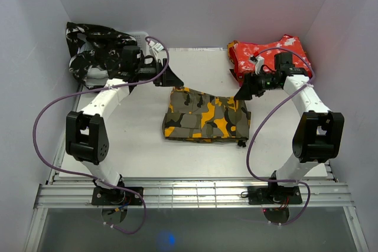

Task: Fold and stack the trousers
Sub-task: Fold the trousers

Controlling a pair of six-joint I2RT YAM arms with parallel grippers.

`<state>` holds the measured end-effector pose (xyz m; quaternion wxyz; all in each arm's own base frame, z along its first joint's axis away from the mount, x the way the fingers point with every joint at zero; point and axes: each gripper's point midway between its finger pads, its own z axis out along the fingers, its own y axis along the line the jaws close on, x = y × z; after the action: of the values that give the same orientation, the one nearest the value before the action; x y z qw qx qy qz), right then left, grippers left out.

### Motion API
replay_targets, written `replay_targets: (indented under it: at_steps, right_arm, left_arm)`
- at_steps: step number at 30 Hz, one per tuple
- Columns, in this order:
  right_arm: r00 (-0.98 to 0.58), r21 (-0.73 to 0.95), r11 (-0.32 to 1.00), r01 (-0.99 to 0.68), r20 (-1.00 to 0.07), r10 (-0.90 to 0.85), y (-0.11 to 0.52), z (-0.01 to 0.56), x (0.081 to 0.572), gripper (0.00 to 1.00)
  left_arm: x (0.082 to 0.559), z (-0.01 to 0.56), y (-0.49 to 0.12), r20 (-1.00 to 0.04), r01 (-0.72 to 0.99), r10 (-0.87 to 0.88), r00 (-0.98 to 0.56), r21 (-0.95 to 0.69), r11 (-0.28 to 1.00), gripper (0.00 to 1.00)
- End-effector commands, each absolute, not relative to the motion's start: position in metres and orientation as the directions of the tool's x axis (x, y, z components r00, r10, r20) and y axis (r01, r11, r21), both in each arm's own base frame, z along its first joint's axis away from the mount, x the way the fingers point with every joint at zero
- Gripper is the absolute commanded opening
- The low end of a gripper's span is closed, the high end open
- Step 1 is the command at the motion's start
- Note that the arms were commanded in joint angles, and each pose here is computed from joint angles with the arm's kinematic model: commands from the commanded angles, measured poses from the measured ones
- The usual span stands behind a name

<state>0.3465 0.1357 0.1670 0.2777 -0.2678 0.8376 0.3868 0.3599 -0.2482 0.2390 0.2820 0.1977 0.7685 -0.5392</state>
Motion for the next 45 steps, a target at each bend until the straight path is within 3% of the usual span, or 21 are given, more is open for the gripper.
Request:
replay_targets:
  at_steps: [1, 4, 11, 14, 17, 18, 23, 24, 25, 26, 29, 31, 35, 37, 38, 41, 43, 45]
  right_arm:
    - [-0.701, 0.516, 0.572, -0.638, -0.697, -0.152, 0.14, 0.167, 0.381, 0.84]
    - [-0.758, 0.585, 0.555, -0.591, -0.638, -0.135, 0.144, 0.142, 0.394, 0.8]
    - [-0.876, 0.658, 0.62, -0.429, -0.47, -0.108, 0.137, 0.05, 0.39, 0.67]
    - [-0.886, 0.648, 0.642, -0.411, -0.45, -0.112, 0.134, 0.033, 0.39, 0.65]
    - [-0.865, 0.637, 0.632, -0.441, -0.488, -0.113, 0.135, 0.054, 0.394, 0.63]
    - [-0.855, 0.631, 0.628, -0.456, -0.505, -0.113, 0.136, 0.064, 0.396, 0.63]
    - [-0.698, 0.471, 0.637, -0.61, -0.7, -0.151, 0.131, 0.162, 0.399, 0.67]
    - [-0.679, 0.441, 0.649, -0.62, -0.716, -0.162, 0.128, 0.173, 0.395, 0.72]
    - [-0.628, 0.369, 0.677, -0.637, -0.758, -0.178, 0.123, 0.194, 0.389, 0.76]
    - [-0.586, 0.308, 0.689, -0.656, -0.784, -0.207, 0.118, 0.203, 0.386, 0.78]
    - [-0.481, 0.151, 0.722, -0.675, -0.832, -0.276, 0.104, 0.229, 0.364, 0.9]
    - [-0.417, 0.042, 0.759, -0.65, -0.854, -0.31, 0.091, 0.246, 0.351, 0.9]
    - [-0.48, 0.013, 0.891, -0.455, -0.846, -0.233, 0.062, 0.237, 0.328, 0.9]
    - [-0.517, 0.062, 0.859, -0.508, -0.82, -0.247, 0.071, 0.217, 0.301, 0.98]
    - [-0.555, 0.111, 0.853, -0.511, -0.799, -0.229, 0.076, 0.21, 0.293, 1.0]
    - [-0.702, 0.279, 0.837, -0.47, -0.694, -0.163, 0.088, 0.174, 0.266, 0.9]
    - [-0.776, 0.339, 0.859, -0.384, -0.623, -0.1, 0.08, 0.149, 0.257, 0.87]
    - [-0.783, 0.344, 0.871, -0.35, -0.618, -0.07, 0.077, 0.138, 0.258, 0.84]
  left_arm:
    - [0.399, 0.206, -0.253, -0.62, 0.558, -0.028, -0.784, -0.724, 0.407, 0.74]
    - [0.414, 0.188, -0.26, -0.591, 0.528, -0.056, -0.805, -0.756, 0.387, 0.69]
    - [0.419, 0.076, -0.259, -0.33, 0.261, -0.082, -0.94, -0.855, 0.449, 0.57]
    - [0.419, 0.059, -0.253, -0.304, 0.23, -0.082, -0.949, -0.848, 0.478, 0.57]
    - [0.428, 0.076, -0.253, -0.391, 0.325, -0.036, -0.92, -0.81, 0.489, 0.61]
    - [0.432, 0.089, -0.253, -0.427, 0.363, -0.022, -0.904, -0.792, 0.492, 0.67]
    - [0.435, 0.178, -0.246, -0.75, 0.676, 0.099, -0.654, -0.521, 0.521, 0.86]
    - [0.438, 0.187, -0.24, -0.788, 0.694, 0.119, -0.604, -0.447, 0.564, 0.89]
    - [0.434, 0.196, -0.238, -0.818, 0.718, 0.14, -0.558, -0.392, 0.575, 0.98]
    - [0.429, 0.225, -0.236, -0.883, 0.779, 0.181, -0.434, -0.266, 0.568, 0.98]
    - [0.414, 0.272, -0.228, -0.947, 0.823, 0.227, -0.226, -0.061, 0.564, 0.98]
    - [0.398, 0.293, -0.23, -0.965, 0.854, 0.221, -0.14, -0.005, 0.521, 0.98]
    - [0.371, 0.315, -0.229, -0.981, 0.847, 0.127, -0.15, -0.062, 0.528, 0.98]
    - [0.342, 0.305, -0.254, -0.977, 0.926, 0.203, -0.065, 0.017, 0.376, 0.98]
    - [0.342, 0.289, -0.259, -0.957, 0.901, 0.28, -0.081, 0.05, 0.43, 0.98]
    - [0.316, 0.267, -0.29, -0.918, 0.904, 0.392, 0.051, 0.21, 0.372, 0.98]
    - [0.298, 0.246, -0.298, -0.902, 0.911, 0.426, 0.07, 0.232, 0.341, 0.98]
    - [0.281, 0.23, -0.313, -0.882, 0.917, 0.464, 0.084, 0.25, 0.31, 0.98]
